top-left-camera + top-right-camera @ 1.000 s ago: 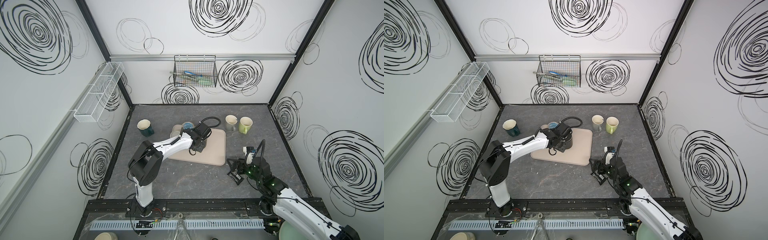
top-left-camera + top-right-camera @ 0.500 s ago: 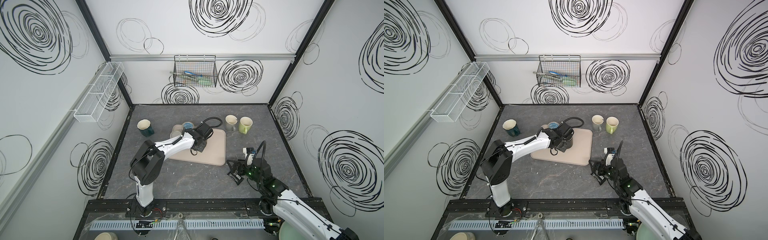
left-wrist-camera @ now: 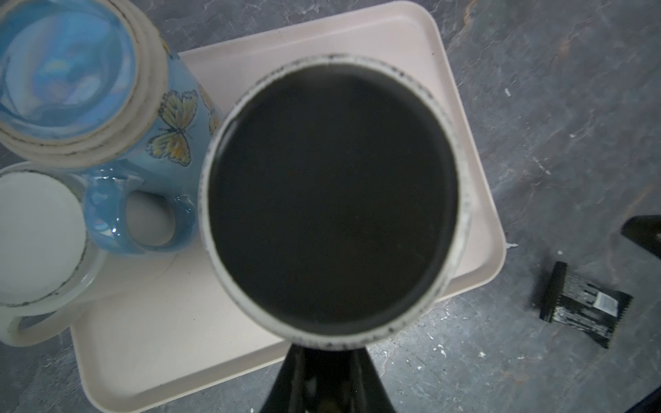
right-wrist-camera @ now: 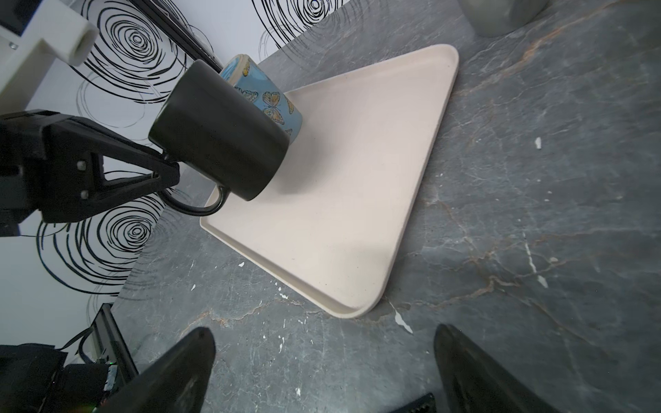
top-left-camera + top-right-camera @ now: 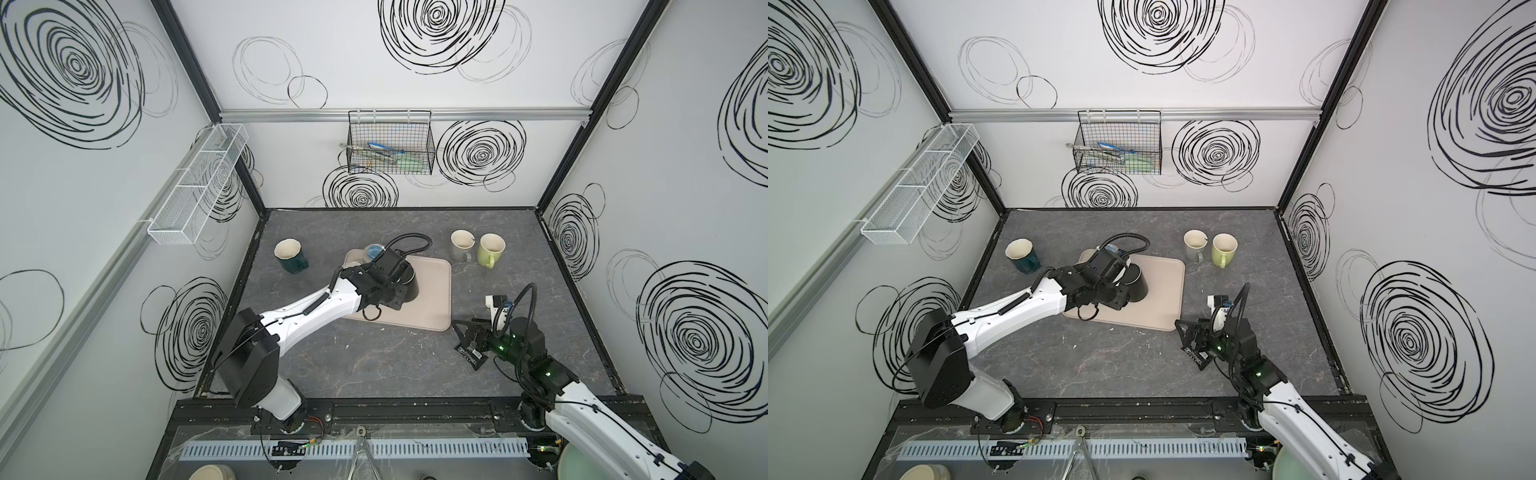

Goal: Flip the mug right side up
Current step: 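Raise and tilt the black mug sideways with the left gripper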

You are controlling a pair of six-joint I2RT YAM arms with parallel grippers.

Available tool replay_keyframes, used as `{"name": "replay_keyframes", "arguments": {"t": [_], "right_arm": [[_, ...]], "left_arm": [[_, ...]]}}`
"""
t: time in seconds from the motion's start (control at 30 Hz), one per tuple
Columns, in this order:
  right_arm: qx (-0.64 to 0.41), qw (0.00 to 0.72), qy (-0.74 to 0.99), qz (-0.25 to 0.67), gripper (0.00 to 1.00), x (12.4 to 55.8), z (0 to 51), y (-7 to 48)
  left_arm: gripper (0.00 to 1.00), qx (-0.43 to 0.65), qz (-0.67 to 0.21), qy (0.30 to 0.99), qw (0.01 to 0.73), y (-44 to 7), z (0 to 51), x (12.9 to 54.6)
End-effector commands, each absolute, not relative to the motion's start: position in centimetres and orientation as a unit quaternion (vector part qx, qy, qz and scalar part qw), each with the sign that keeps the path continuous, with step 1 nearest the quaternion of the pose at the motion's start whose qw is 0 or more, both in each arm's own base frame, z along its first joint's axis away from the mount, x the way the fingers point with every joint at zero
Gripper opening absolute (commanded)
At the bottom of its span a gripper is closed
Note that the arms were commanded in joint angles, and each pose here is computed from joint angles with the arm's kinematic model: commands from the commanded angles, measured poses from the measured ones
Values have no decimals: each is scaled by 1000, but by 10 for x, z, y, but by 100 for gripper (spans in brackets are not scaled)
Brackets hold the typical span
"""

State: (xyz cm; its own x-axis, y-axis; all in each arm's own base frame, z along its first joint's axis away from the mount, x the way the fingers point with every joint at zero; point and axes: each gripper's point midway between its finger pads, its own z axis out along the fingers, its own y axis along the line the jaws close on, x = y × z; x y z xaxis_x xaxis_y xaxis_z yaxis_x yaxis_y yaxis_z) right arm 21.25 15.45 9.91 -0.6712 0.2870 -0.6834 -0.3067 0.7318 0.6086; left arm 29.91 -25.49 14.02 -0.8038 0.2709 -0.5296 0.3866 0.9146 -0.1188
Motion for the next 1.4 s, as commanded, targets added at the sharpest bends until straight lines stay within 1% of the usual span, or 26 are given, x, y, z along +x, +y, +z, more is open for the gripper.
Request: {"name": "replay_keyframes", "arguments": {"t": [0.0, 0.47, 0.6, 0.73, 0.87, 1.17, 1.37], "right_arm": [[-3, 409, 824, 392, 100, 213, 106, 159], [5, 393, 785, 479, 100, 209, 125, 179], [4, 392, 782, 484, 100, 210, 129, 181], [9, 393, 775, 494, 100, 211, 136, 182], [16, 387, 753, 532, 100, 208, 150, 188], [30, 398, 714, 575, 100, 208, 172, 189], [27, 416, 706, 573, 100, 213, 181, 191]], "left_arm": [[0, 148, -175, 921, 315, -266, 174, 311], [0, 87, -316, 874, 360, -271, 208, 305], [0, 79, -345, 860, 367, -275, 219, 305], [0, 76, -376, 848, 366, -282, 227, 304], [0, 77, -420, 827, 365, -293, 238, 301], [0, 77, -490, 800, 338, -319, 243, 295], [0, 76, -528, 776, 336, -335, 255, 289]]}}
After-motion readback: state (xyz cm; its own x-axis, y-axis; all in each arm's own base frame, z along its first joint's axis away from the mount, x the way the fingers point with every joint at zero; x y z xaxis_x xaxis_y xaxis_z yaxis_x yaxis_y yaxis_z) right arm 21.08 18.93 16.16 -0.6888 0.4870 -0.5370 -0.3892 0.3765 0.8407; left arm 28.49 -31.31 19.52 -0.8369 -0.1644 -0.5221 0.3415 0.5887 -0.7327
